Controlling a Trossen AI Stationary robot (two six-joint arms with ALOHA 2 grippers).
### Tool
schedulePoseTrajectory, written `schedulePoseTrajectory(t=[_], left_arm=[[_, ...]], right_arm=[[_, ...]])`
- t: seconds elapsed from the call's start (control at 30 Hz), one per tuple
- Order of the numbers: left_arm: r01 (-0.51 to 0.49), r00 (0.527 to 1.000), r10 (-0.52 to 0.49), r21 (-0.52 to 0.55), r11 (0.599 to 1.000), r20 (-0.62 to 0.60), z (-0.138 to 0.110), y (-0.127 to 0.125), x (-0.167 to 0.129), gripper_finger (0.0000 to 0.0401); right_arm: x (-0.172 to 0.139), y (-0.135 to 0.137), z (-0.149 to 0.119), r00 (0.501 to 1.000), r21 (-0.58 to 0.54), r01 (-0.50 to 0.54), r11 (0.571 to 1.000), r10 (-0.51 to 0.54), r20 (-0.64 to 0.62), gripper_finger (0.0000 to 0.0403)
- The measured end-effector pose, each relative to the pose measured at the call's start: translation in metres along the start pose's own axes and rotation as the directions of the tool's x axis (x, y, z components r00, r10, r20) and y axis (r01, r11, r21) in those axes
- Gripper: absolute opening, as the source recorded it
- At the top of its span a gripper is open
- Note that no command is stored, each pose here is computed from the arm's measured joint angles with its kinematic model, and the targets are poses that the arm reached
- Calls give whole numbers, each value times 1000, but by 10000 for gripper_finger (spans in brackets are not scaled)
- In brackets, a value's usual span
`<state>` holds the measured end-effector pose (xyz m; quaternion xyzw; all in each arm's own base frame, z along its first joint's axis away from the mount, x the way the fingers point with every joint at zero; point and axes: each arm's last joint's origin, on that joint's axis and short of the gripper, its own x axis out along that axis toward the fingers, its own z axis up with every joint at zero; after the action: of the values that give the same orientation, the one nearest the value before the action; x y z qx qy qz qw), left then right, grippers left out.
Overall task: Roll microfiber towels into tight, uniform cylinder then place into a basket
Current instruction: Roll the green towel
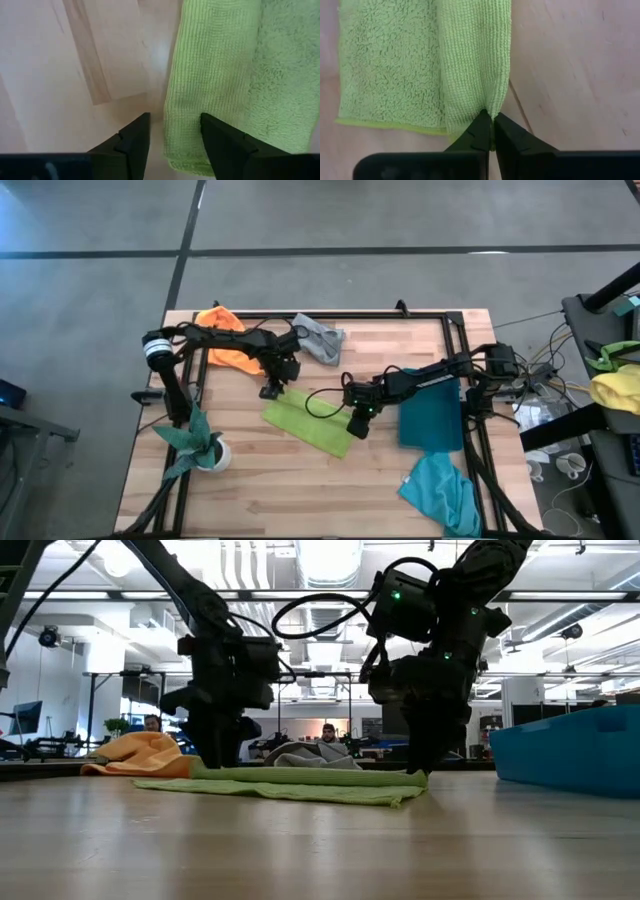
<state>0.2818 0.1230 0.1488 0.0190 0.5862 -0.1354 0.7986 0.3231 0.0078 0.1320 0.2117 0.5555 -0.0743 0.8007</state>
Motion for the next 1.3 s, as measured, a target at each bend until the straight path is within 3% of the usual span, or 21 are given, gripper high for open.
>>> schedulePoseTrajectory(t=[0.13, 0.3, 0.43, 0.53, 0.7, 0.87, 1.1, 1.3], left_arm=[[10, 1000, -10, -4, 1000, -3, 0, 2, 5, 108], [-6, 1000, 6, -19, 1000, -8, 0, 2, 2, 13], [-76, 997, 76, -15, 997, -4, 4, 1, -10, 3], [-140, 989, 141, -26, 990, 34, 5, 1, -18, 2], [-202, 971, 210, -78, 976, 113, 1, -7, -16, 1], [-295, 943, 302, -67, 953, 138, -6, -22, -12, 1], [-431, 878, 435, -68, 900, 201, -17, -39, -27, 0], [-456, 850, 449, -41, 889, 274, -29, -56, -23, 0]], right_arm=[[0, -1, 0, 1000, -46, 7, 999, -7, -2, 10], [-1, -2, 0, 998, -82, 58, 995, -57, 16, 9], [-5, -5, -1, 991, -133, 132, 982, -129, 34, 9], [-14, -9, -3, 965, -202, 262, 944, -254, 64, 9], [-23, -14, -3, 882, -356, 470, 808, -444, 158, 9], [-23, -17, -4, 814, -446, 573, 688, -543, 207, 9], [-23, -4, -10, 814, -484, 572, 662, -530, 237, 9], [-19, 7, -15, 822, -470, 566, 678, -510, 254, 9]])
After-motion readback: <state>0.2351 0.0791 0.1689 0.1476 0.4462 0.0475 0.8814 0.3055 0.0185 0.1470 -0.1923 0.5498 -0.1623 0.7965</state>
